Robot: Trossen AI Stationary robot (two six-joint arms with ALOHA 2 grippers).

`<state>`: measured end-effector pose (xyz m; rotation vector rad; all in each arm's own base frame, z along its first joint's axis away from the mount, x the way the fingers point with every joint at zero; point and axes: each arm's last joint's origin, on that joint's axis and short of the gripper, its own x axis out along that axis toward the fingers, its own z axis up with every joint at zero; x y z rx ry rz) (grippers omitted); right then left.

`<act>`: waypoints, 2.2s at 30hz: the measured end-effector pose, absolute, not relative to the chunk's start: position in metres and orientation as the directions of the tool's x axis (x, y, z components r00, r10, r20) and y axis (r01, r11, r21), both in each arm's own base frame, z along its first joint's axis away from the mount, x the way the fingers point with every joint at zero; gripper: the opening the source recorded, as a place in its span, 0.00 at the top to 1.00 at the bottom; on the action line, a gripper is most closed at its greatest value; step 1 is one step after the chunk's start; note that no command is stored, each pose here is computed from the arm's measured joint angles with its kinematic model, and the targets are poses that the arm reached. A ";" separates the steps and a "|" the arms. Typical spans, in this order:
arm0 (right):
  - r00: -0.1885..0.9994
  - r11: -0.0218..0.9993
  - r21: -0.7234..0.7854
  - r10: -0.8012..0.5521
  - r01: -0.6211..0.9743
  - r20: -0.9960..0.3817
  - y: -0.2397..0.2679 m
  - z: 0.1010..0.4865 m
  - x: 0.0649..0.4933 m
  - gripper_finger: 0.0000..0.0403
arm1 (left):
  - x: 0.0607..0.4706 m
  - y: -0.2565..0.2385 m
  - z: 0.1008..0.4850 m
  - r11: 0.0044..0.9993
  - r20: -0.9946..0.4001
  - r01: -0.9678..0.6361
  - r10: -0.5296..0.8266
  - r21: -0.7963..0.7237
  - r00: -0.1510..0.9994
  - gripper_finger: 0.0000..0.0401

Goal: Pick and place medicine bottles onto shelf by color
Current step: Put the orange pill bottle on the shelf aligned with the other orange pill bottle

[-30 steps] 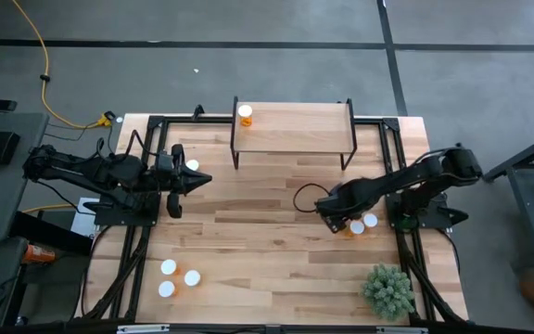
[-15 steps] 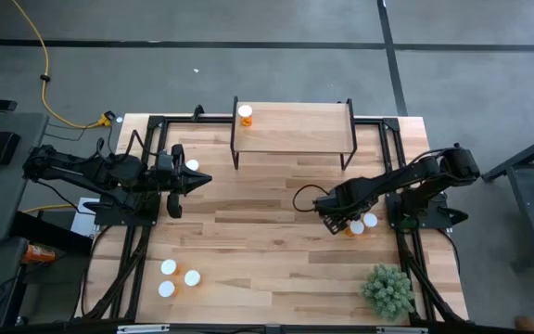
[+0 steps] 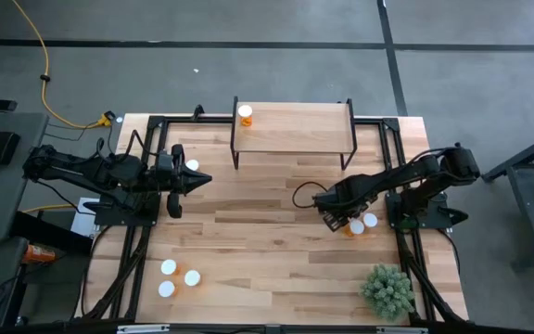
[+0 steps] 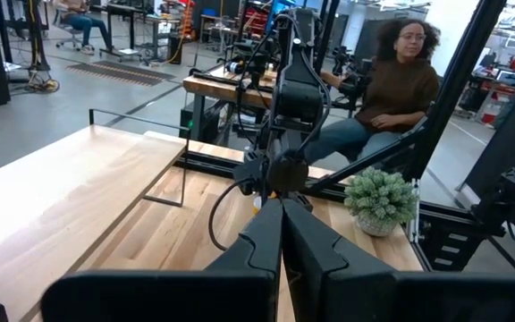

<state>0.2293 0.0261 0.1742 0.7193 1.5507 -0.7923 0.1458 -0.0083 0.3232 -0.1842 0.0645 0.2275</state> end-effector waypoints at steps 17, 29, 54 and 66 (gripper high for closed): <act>-0.109 0.593 -0.095 -0.012 0.800 -0.994 0.026 0.174 0.230 0.48 | 0.146 -0.008 0.323 0.956 -0.084 -0.238 0.226 -0.174 0.971 1.00; -0.111 0.657 -0.070 0.021 0.750 -0.994 0.026 0.177 0.228 0.44 | 0.146 -0.008 0.323 0.956 -0.085 -0.238 0.226 -0.174 0.970 1.00; 0.193 0.526 0.197 0.064 0.827 -0.979 0.022 0.243 0.187 0.59 | 0.146 -0.008 0.323 0.953 -0.087 -0.251 0.239 -0.172 0.967 1.00; 0.061 0.536 0.064 0.022 0.842 -0.998 0.023 0.222 0.200 0.99 | 0.145 -0.007 0.323 0.948 -0.085 -0.267 0.256 -0.171 0.963 1.00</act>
